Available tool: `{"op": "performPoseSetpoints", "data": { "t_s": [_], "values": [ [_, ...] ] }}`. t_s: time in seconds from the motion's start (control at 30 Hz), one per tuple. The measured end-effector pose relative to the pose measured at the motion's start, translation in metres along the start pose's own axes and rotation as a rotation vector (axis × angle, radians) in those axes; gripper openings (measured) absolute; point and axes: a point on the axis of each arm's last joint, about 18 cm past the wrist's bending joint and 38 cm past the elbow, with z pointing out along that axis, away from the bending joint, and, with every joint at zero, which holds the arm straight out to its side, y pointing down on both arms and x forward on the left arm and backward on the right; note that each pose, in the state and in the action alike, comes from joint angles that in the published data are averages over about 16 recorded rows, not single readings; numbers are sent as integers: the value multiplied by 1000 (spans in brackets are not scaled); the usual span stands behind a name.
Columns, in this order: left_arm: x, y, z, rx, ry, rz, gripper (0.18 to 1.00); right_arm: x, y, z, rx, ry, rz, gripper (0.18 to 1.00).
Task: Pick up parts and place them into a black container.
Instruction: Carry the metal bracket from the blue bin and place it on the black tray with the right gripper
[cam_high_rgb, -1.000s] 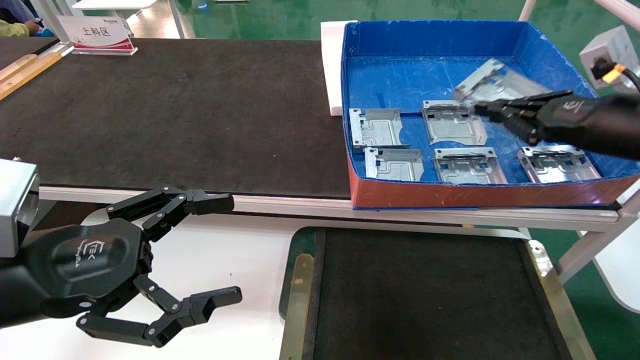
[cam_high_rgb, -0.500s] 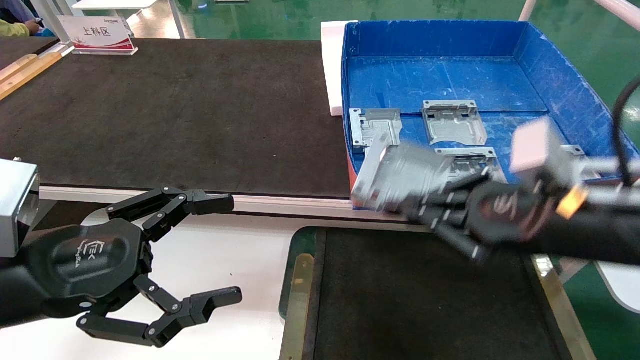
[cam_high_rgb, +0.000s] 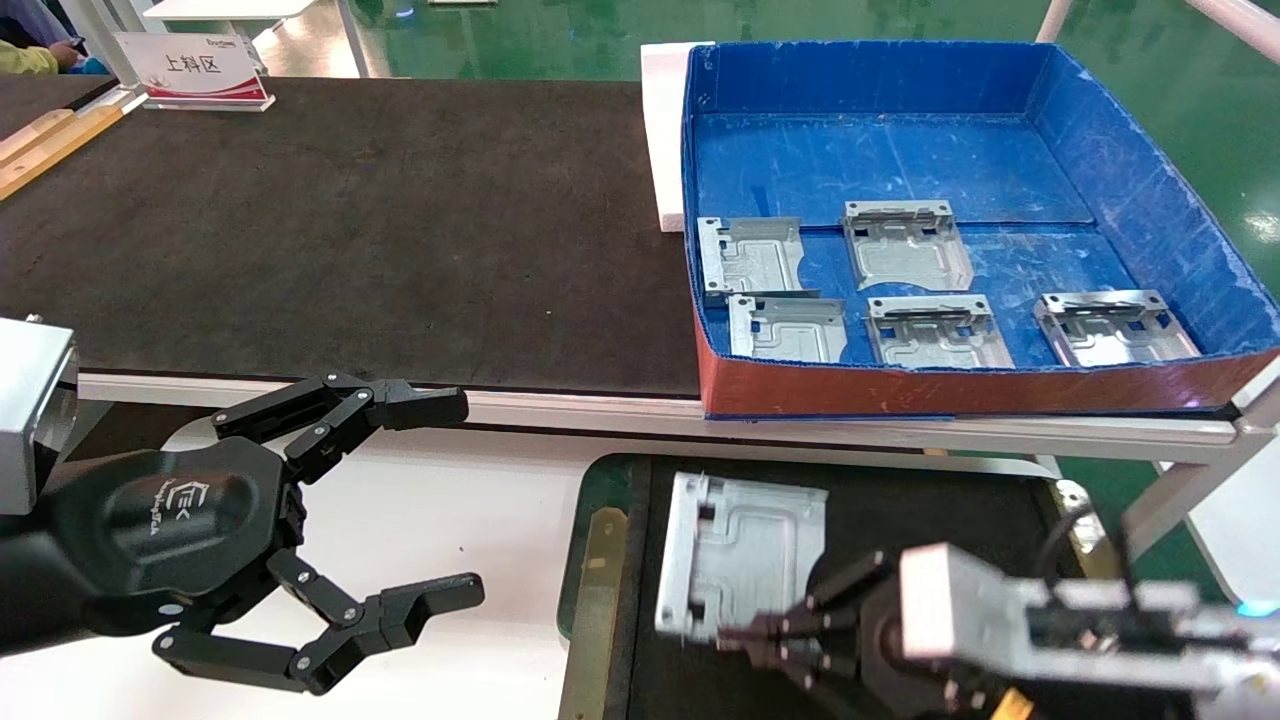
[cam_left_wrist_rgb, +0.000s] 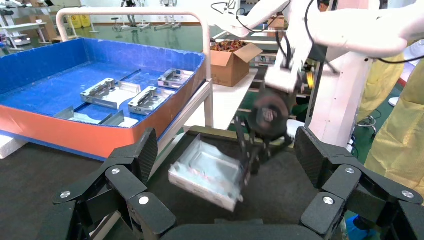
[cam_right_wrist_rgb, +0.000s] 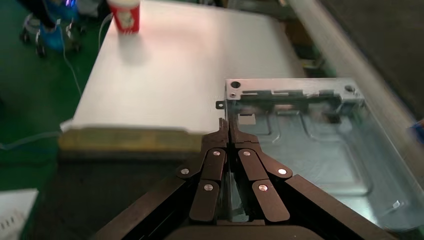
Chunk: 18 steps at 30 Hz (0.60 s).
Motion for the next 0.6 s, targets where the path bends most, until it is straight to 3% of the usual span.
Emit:
{"op": "performPoseSetpoints", "data": {
  "t_s": [0.3, 0.6],
  "values": [
    [0, 0, 0, 0, 0, 0, 1000, 2, 56, 28, -92, -50, -99, 191],
    [0, 0, 0, 0, 0, 0, 1000, 21, 83, 49, -149, -53, -119, 191]
  ]
}}
